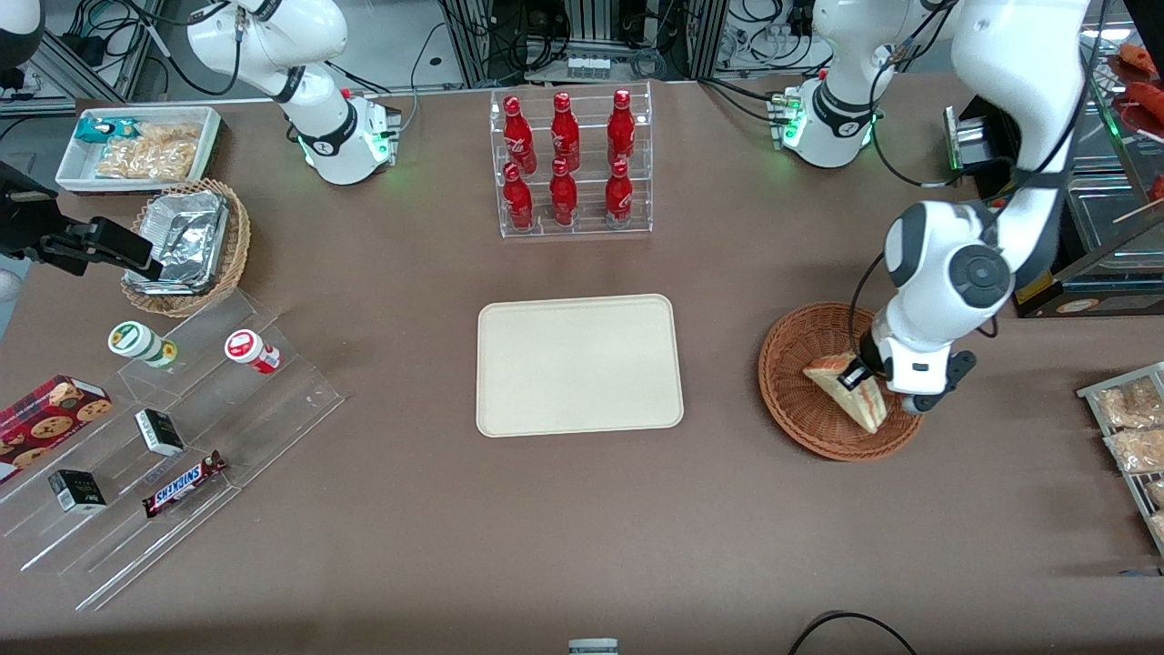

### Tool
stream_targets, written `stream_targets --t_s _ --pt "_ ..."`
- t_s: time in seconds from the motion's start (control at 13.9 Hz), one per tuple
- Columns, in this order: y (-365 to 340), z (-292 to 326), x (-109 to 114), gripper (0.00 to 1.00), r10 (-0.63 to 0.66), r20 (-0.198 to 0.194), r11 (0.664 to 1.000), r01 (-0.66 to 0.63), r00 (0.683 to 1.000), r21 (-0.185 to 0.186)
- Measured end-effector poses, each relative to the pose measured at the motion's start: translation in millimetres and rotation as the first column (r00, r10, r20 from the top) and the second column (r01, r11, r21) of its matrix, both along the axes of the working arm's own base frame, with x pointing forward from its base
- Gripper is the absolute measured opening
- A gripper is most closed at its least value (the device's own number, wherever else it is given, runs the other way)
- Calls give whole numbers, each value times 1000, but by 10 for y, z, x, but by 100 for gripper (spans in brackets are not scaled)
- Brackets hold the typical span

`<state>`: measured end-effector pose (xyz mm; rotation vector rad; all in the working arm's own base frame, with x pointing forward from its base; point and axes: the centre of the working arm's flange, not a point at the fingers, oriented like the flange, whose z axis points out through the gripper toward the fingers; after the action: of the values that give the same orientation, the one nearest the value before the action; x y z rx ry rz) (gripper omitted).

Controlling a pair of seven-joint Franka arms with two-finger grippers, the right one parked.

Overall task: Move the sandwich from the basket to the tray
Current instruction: 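Lift the sandwich with the left gripper and carry it toward the cream tray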

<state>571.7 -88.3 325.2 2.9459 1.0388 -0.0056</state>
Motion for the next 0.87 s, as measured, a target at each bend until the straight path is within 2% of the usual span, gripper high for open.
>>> stream_targets --t_s 0.22,0.36,0.51,0.72,0.87 --pt "-342 1095 -10 26 -60 -50 998 61 997 18" --pt "-912 1535 -98 18 -156 -40 987 157 987 17" --pt "-1624 1551 -259 16 -273 -31 962 273 961 11" --pt "-2733 1185 -525 15 -409 -65 912 410 910 0" --pt "-3336 818 -586 15 -443 -87 896 443 893 -10"
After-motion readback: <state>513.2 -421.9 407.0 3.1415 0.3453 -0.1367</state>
